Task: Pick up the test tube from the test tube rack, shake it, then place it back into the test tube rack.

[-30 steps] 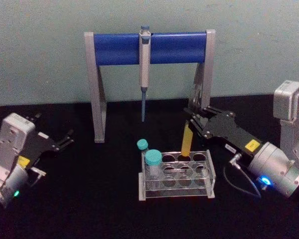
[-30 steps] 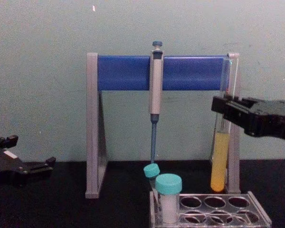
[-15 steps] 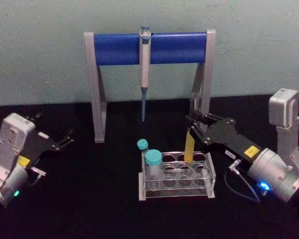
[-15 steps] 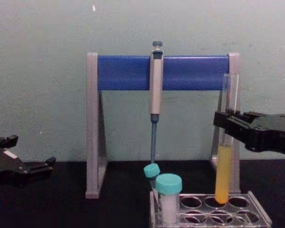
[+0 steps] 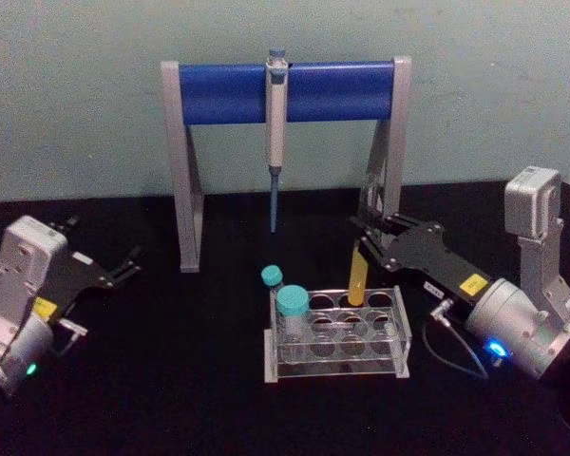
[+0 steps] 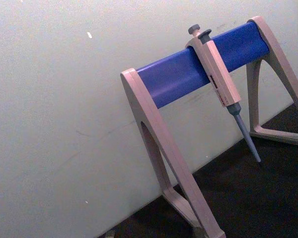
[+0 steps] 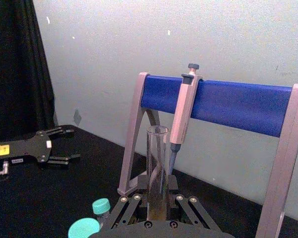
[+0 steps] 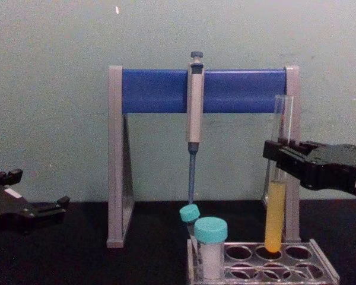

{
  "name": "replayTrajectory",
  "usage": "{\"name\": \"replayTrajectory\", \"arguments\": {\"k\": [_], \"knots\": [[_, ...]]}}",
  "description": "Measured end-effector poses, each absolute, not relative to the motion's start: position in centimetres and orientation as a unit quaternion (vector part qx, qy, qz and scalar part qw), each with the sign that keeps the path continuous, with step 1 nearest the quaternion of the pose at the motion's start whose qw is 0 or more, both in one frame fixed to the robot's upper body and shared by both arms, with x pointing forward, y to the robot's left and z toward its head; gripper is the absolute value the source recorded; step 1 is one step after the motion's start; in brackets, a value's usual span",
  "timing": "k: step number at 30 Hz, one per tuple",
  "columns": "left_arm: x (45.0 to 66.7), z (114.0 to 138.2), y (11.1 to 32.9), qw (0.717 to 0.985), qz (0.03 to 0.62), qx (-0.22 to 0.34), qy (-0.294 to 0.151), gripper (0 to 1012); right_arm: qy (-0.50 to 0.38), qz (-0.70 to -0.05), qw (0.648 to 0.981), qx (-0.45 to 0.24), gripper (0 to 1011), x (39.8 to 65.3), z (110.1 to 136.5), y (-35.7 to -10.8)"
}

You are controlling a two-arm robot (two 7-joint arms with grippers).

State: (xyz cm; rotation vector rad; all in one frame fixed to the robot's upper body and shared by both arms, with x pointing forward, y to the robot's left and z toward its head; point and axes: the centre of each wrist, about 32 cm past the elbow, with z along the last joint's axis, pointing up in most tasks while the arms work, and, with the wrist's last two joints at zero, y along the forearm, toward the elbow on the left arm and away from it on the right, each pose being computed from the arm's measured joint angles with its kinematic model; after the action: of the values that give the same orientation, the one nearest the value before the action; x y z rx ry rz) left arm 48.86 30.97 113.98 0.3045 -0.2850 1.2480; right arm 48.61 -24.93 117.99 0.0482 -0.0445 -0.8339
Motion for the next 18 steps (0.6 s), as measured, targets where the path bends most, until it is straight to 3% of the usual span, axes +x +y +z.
{"name": "replayTrajectory", "arguments": {"k": [18], "knots": [[48.86,113.98,30.97,0.791,0.58,0.142,-0.132,1010,-0.015,-0.403,0.915,0.021,220,49.09,117.09,-24.77]]}}
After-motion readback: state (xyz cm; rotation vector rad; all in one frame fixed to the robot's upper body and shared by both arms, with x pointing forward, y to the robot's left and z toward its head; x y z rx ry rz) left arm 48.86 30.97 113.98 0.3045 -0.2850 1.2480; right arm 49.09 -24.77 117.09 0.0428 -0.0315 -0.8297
